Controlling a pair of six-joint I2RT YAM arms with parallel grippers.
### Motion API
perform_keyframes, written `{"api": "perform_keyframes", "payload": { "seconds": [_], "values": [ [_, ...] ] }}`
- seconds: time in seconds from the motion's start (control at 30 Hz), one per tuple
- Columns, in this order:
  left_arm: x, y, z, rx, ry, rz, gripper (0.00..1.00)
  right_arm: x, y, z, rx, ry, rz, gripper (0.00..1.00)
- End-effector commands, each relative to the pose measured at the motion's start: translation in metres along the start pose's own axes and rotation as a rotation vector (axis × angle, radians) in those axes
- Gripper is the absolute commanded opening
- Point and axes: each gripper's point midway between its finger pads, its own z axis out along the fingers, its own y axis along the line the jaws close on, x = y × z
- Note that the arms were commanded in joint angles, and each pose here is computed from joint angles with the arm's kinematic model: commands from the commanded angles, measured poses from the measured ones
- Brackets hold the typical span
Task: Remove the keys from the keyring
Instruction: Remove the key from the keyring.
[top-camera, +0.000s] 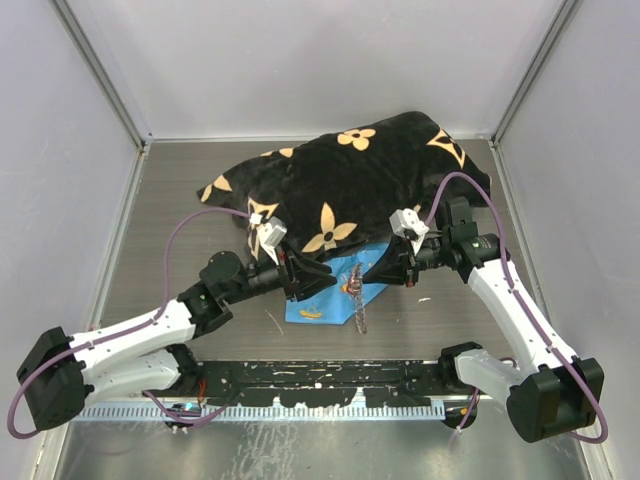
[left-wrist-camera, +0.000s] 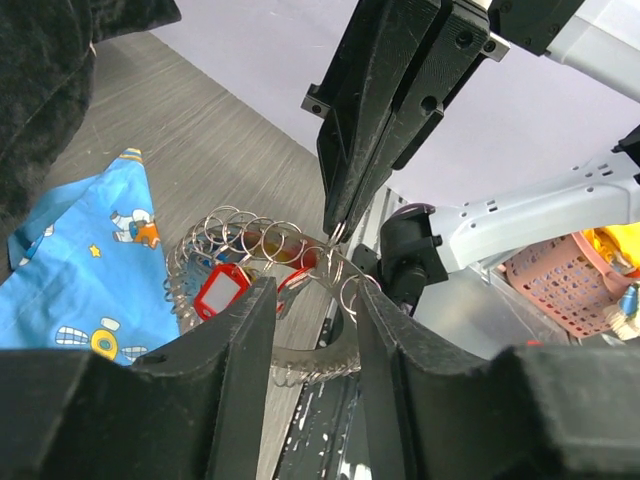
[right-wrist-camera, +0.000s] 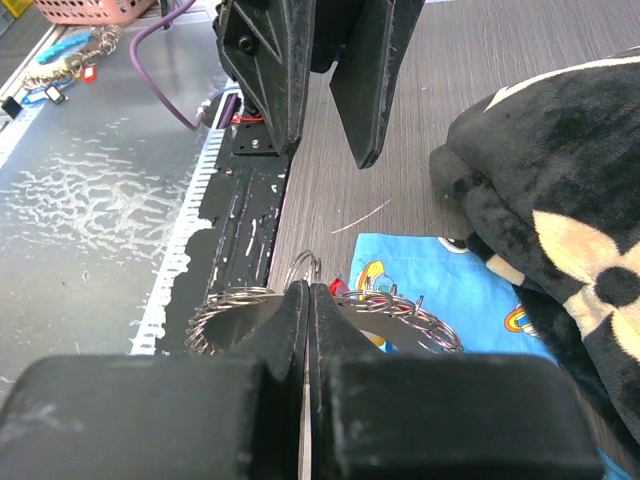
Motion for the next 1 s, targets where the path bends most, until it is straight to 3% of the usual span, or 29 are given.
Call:
{"api": "perform_keyframes", "payload": {
  "seconds": [0.0,0.33,0.5,0.97],
  "values": [
    [-0.020,-0.013,0.004,0.052,-0.039,0.069,0.37,-0.011,0.007,-0.002,-0.010,-0.016,-0.104,0.01],
    [-0.016,-0.008,0.001,0.059,-0.008,0.372,0.34,-0.010,0.002,-0.012,0.013,0.192,-0.328,0.01],
    [-0.012,0.012,0.003,-0.015,-0.005,0.445,0.20,-0.013,0.006,-0.010,-0.009,0.190,-0.353,0.01],
    [-0.001,-0.006,0.036,0.026,-0.082,0.553,0.24,-0.011,0.008,-0.008,-0.022,0.168,-0.333,0.01]
  ]
}}
